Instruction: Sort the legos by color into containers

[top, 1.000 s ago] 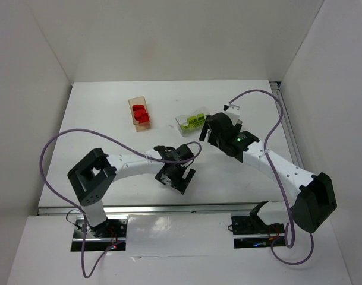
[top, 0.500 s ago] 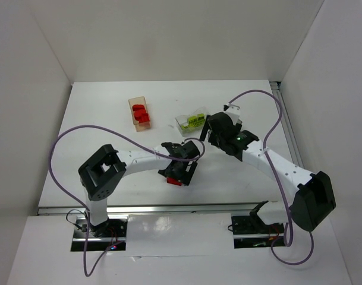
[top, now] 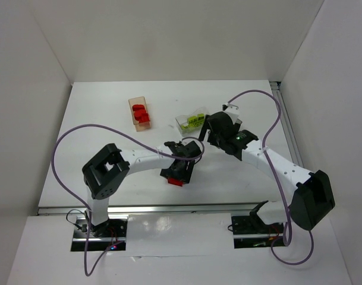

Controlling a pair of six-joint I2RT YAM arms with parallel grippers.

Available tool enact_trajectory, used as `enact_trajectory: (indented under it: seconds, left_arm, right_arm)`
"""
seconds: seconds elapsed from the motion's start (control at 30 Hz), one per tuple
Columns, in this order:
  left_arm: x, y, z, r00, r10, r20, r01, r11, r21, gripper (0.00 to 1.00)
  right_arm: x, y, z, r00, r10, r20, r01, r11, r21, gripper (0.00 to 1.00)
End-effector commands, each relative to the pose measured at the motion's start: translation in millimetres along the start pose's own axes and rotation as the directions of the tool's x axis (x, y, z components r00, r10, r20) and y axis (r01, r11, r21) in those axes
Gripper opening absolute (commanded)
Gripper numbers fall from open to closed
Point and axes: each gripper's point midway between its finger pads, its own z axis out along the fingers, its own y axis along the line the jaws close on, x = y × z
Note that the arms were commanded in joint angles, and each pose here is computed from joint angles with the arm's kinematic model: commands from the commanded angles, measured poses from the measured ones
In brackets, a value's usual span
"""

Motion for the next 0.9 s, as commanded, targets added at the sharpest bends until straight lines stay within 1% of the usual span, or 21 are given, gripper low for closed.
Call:
enact_trajectory:
  seconds: [0.0, 0.07, 0.1, 0.17, 0.2, 0.27, 0.3, 0.37, 0.4, 0.43, 0.47, 0.53, 0.57, 0.6, 0.63, 0.67, 0.73, 0.77, 0.8, 0.83, 0.87]
  left_arm:
    - [-3, 13, -14, 0.997, -0.067, 0.029, 0.068, 0.997, -0.048, 0.84]
    - [-1, 14, -14, 0.997, -0.074, 0.021, 0.075, 0.996, -0.056, 0.84]
    - [-2, 14, -17, 0.997, -0.075, 0.027, 0.077, 0.996, -0.05, 0.74]
    - [0, 15, -18, 0.996, -0.086, 0.027, 0.087, 0.995, -0.05, 0.63]
    - [2, 17, -18, 0.996, -0.083, 0.018, 0.084, 0.995, -0.059, 0.59]
    - [-3, 20, -26, 0.997, -0.074, 0.029, 0.076, 0.996, -0.05, 0.57]
    - [-12, 18, -31, 0.997, -0.067, 0.034, 0.068, 0.997, -0.025, 0.51]
    - [-30, 31, -40, 0.994, -0.095, 0.046, 0.095, 0.995, 0.0, 0.41]
    - [-39, 41, -51, 0.992, -0.103, 0.068, 0.103, 0.995, 0.007, 0.37]
    - [-49, 48, -57, 0.989, -0.126, 0.079, 0.124, 0.992, 0.027, 0.37]
    - [-68, 69, -63, 0.978, -0.185, 0.101, 0.182, 0.983, 0.036, 0.37]
    - [-98, 88, -82, 0.962, -0.21, 0.172, 0.203, 0.978, 0.057, 0.37]
    - [-116, 108, -86, 0.947, -0.249, 0.206, 0.242, 0.969, 0.057, 0.39]
    - [-128, 118, -93, 0.94, -0.242, 0.24, 0.238, 0.97, 0.049, 0.41]
    - [-151, 124, -103, 0.925, -0.256, 0.282, 0.248, 0.967, 0.062, 0.41]
    - [-165, 146, -95, 0.917, -0.27, 0.293, 0.277, 0.961, 0.02, 0.41]
    - [-188, 163, -94, 0.901, -0.298, 0.317, 0.31, 0.951, 0.014, 0.41]
    - [-209, 169, -90, 0.886, -0.322, 0.335, 0.331, 0.943, 0.031, 0.41]
    - [-220, 187, -85, 0.875, -0.344, 0.339, 0.358, 0.934, 0.025, 0.41]
    - [-233, 195, -81, 0.863, -0.361, 0.354, 0.376, 0.926, 0.027, 0.41]
    - [-256, 203, -91, 0.835, -0.378, 0.399, 0.392, 0.919, 0.047, 0.41]
  right_arm:
    - [5, 2, 4, 1.0, -0.017, -0.017, 0.017, 1.0, -0.023, 0.97]
    - [7, 2, 6, 1.0, -0.021, -0.023, 0.021, 1.0, -0.017, 0.97]
    - [7, 2, 6, 1.0, -0.021, -0.023, 0.021, 1.0, -0.017, 0.97]
    - [7, 4, 7, 0.999, -0.03, -0.029, 0.03, 0.999, -0.025, 0.97]
    - [7, 4, 7, 0.999, -0.03, -0.029, 0.03, 0.999, -0.025, 0.97]
    - [9, 4, 9, 0.999, -0.034, -0.035, 0.033, 0.999, -0.019, 0.97]
    - [6, 6, 8, 0.999, -0.03, -0.029, 0.03, 0.999, -0.025, 0.97]
    - [6, 6, 8, 0.999, -0.03, -0.029, 0.03, 0.999, -0.025, 0.97]
    - [2, 9, 7, 0.999, -0.026, -0.021, 0.026, 0.999, -0.031, 0.97]
    - [3, 7, 7, 0.999, -0.03, -0.028, 0.029, 0.999, -0.026, 0.97]
    - [0, 10, 6, 0.999, -0.026, -0.021, 0.026, 0.999, -0.031, 0.97]
    - [-4, 8, 4, 1.0, -0.017, -0.013, 0.016, 0.999, -0.03, 0.97]
    - [-6, 6, 5, 1.0, -0.016, -0.005, 0.016, 1.0, -0.02, 0.97]
    - [-6, 6, 5, 1.0, -0.016, -0.005, 0.016, 1.0, -0.02, 0.97]
    - [-4, 2, 5, 1.0, -0.03, -0.008, 0.03, 1.0, -0.006, 0.97]
    - [-4, 2, 5, 1.0, -0.03, -0.008, 0.03, 1.0, -0.006, 0.97]
    - [-4, 1, 3, 0.999, -0.036, -0.017, 0.036, 0.999, 0.002, 0.97]
    - [-6, 1, 0, 0.999, -0.037, -0.02, 0.037, 0.999, 0.004, 0.97]
    - [-11, 2, -1, 0.999, -0.033, -0.007, 0.034, 0.999, 0.006, 0.97]
    - [-9, 0, -1, 0.999, -0.038, -0.015, 0.038, 0.999, 0.012, 0.97]
    - [-9, 0, -1, 0.999, -0.038, -0.015, 0.038, 0.999, 0.012, 0.97]
